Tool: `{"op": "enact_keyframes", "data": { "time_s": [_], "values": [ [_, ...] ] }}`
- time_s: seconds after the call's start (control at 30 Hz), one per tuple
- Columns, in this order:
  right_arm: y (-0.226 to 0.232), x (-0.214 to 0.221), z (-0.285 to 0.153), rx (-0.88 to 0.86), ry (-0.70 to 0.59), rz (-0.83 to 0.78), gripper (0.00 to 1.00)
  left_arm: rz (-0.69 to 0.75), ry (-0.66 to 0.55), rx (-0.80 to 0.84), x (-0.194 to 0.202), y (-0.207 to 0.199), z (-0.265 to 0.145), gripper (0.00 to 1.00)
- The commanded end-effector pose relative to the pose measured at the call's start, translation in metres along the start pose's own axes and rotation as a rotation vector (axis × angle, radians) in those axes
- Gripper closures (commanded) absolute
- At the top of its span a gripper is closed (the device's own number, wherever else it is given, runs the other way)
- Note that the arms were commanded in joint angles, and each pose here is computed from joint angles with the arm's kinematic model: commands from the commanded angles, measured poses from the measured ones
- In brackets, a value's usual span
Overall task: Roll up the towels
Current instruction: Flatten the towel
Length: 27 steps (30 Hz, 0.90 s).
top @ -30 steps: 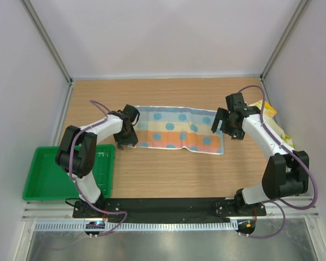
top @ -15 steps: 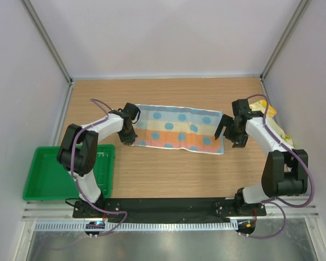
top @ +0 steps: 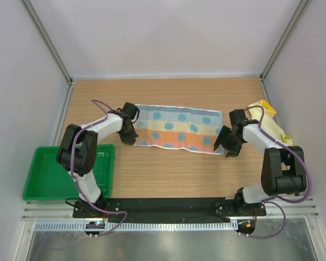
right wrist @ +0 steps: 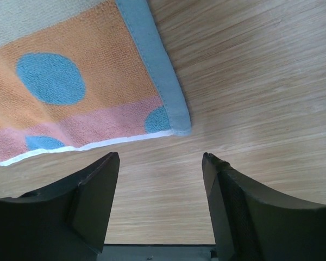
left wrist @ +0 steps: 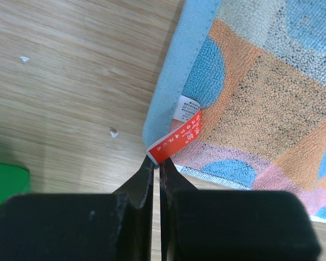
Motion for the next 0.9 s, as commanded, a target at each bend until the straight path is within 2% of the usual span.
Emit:
{"op": "enact_keyframes", "data": {
  "time_s": [0.0,0.03,0.27,0.5,0.63,0.83,0.87],
  "values": [
    [0.002,-0.005,0.003,-0.011,-0.036,0.035,0.33,-0.001,0.014,0.080,0.000,-0.007,-0.013,1.00],
    [0.001,-0.007,0.003,-0.003,-0.045,0.040,0.37,-0.001,0.017,0.081,0.001,-0.006,-0.013,1.00],
    [-0.008,-0.018,0.017,0.028,-0.045,0.076,0.41,0.020,0.012,0.086,0.001,-0.004,-0.018,1.00],
    [-0.011,-0.019,0.029,0.052,-0.028,0.080,0.51,0.022,0.005,0.088,0.003,0.000,-0.020,1.00],
    [-0.011,-0.019,0.028,0.046,-0.030,0.079,0.71,0.023,0.000,0.090,0.002,0.002,-0.023,1.00],
    [-0.010,-0.021,0.015,0.032,-0.053,0.074,0.91,0.029,-0.013,0.091,0.001,0.003,-0.032,1.00],
    [-0.008,-0.023,0.011,0.027,-0.064,0.074,0.99,0.030,-0.016,0.094,0.001,0.004,-0.035,1.00]
  ]
}}
Point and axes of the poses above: each gripper's point midway between its finger pads, its own z axis out along the fingers, its own y axis along the line the jaws close on, x = y × z, the point moved 6 cm from there along -z, back along the fingers, and after that the axes turned 8 degrees about -z, right-handed, at the moved point
